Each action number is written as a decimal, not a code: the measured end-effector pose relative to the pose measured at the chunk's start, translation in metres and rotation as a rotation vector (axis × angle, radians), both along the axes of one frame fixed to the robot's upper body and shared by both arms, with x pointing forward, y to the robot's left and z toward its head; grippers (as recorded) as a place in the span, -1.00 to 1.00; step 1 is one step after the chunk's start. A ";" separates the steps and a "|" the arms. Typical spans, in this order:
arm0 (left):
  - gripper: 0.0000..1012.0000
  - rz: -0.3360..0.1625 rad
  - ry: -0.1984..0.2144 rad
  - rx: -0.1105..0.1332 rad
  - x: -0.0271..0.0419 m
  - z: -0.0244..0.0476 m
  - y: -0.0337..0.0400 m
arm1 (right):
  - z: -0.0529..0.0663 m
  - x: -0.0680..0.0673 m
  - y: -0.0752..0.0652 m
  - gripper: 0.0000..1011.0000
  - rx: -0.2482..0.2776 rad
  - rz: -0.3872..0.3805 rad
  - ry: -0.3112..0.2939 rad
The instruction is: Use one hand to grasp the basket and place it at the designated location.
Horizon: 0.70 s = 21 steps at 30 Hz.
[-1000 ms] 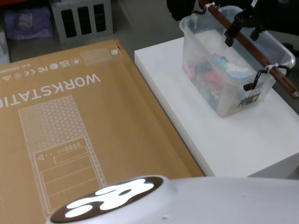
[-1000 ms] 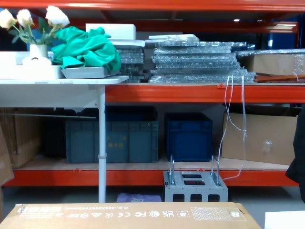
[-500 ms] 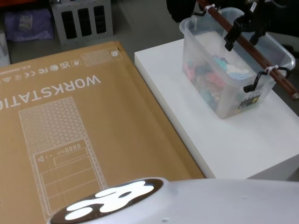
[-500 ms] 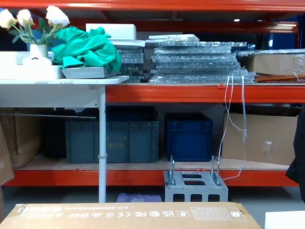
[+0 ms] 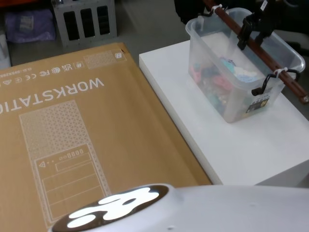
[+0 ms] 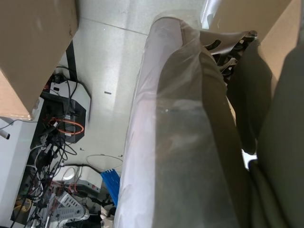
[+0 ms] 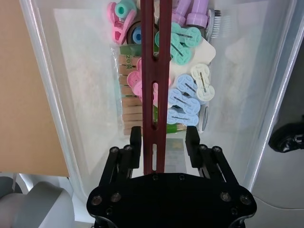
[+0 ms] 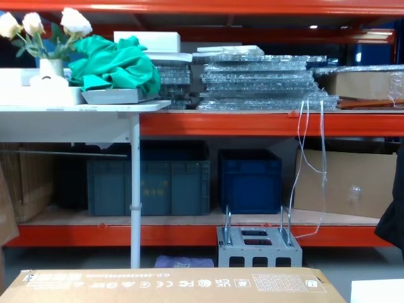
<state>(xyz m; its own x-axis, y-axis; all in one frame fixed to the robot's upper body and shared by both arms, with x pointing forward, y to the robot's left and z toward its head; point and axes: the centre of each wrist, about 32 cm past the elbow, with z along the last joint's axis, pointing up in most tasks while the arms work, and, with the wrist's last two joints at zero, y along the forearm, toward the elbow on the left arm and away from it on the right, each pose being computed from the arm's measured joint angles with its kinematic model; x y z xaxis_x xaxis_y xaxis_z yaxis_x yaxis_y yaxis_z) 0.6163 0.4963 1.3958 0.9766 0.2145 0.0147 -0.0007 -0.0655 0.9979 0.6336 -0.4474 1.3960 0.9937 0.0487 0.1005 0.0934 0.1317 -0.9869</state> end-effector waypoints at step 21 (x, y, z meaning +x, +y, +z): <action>-1.00 0.000 0.000 0.000 0.0000 0.0000 0.0000 | 0.004 -0.004 -0.005 -0.54 0.008 -0.018 -0.007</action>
